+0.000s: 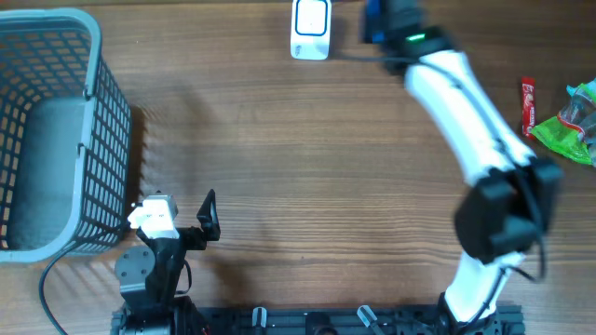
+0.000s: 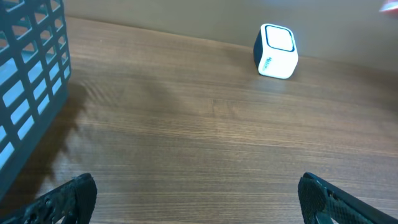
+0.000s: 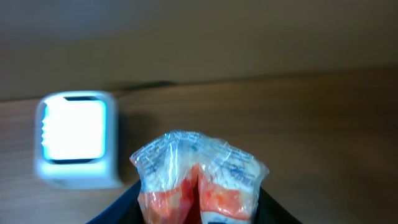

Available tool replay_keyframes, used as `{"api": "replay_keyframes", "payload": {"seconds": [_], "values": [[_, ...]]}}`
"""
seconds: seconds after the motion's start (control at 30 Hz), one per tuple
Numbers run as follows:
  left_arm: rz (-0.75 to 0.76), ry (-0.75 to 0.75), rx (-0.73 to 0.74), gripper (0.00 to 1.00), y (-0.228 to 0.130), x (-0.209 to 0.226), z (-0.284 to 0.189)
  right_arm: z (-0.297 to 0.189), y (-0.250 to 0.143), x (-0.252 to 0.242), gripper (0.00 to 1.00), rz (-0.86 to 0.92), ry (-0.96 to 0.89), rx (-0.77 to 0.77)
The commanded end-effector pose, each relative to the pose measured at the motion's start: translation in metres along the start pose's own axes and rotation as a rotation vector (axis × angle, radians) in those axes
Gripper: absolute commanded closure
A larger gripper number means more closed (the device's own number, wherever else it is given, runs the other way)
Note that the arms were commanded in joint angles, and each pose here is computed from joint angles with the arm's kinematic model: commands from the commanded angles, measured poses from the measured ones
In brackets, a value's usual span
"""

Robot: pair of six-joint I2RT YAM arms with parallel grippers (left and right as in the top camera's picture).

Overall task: Scan the item barcode
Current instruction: 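Carry the Kleenex pack to the right edge and release it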

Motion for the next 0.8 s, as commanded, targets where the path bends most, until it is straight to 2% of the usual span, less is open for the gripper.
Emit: {"api": "replay_keyframes", "payload": {"seconds": [0.0, 0.13, 0.23, 0.27, 0.33, 0.37, 0.43, 0.47, 0.57, 0.63, 0.7, 0.77], "values": [[-0.008, -0.003, -0.006, 0.00, 0.001, 0.000, 0.000, 0.027, -0.039, -0.146, 0.56, 0.086, -0.314, 0.168], [-0.008, -0.003, -0.006, 0.00, 0.001, 0.000, 0.000, 0.106, -0.126, -0.278, 0.56, 0.310, -0.378, 0.293], [-0.008, -0.003, -0.006, 0.00, 0.001, 0.000, 0.000, 0.142, -0.179, -0.313, 0.54, 0.376, -0.405, 0.354], [-0.008, -0.003, -0.006, 0.00, 0.001, 0.000, 0.000, 0.149, -0.188, -0.316, 0.41, 0.382, -0.412, 0.361], [-0.008, -0.003, -0.006, 0.00, 0.001, 0.000, 0.000, 0.150, -0.186, -0.319, 0.04, 0.435, -0.427, 0.340], [-0.008, -0.003, -0.006, 0.00, 0.001, 0.000, 0.000, 0.139, -0.164, -0.321, 0.00, 0.475, -0.425, 0.306], [-0.008, -0.003, -0.006, 0.00, 0.001, 0.000, 0.000, 0.097, -0.102, -0.321, 0.00, 0.507, -0.371, 0.220], [-0.008, -0.003, -0.006, 0.00, 0.001, 0.000, 0.000, 0.061, -0.063, -0.318, 0.00, 0.533, -0.329, 0.153], [-0.008, -0.003, -0.006, 0.00, 0.001, 0.000, 0.000, -0.050, 0.013, -0.296, 0.00, 0.570, -0.187, -0.028], [-0.008, -0.003, -0.006, 0.00, 0.001, 0.000, 0.000, -0.129, 0.036, -0.263, 0.00, 0.531, -0.055, -0.091], [-0.008, -0.003, -0.006, 0.00, 0.001, 0.000, 0.000, -0.202, 0.041, -0.235, 0.00, 0.437, 0.007, -0.140], [-0.008, -0.003, -0.006, 0.00, 0.001, 0.000, 0.000, -0.263, 0.032, -0.217, 0.00, 0.418, 0.037, -0.176]]}}
Point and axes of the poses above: each gripper's point midway between its finger pads, its own z axis out along the fingers, its own x axis along the line the jaws close on, y = z × x, the point moved 1 cm from there along -z, back along the fingers, and after that the axes turned 4 degrees about -z, right-handed, at the moved point
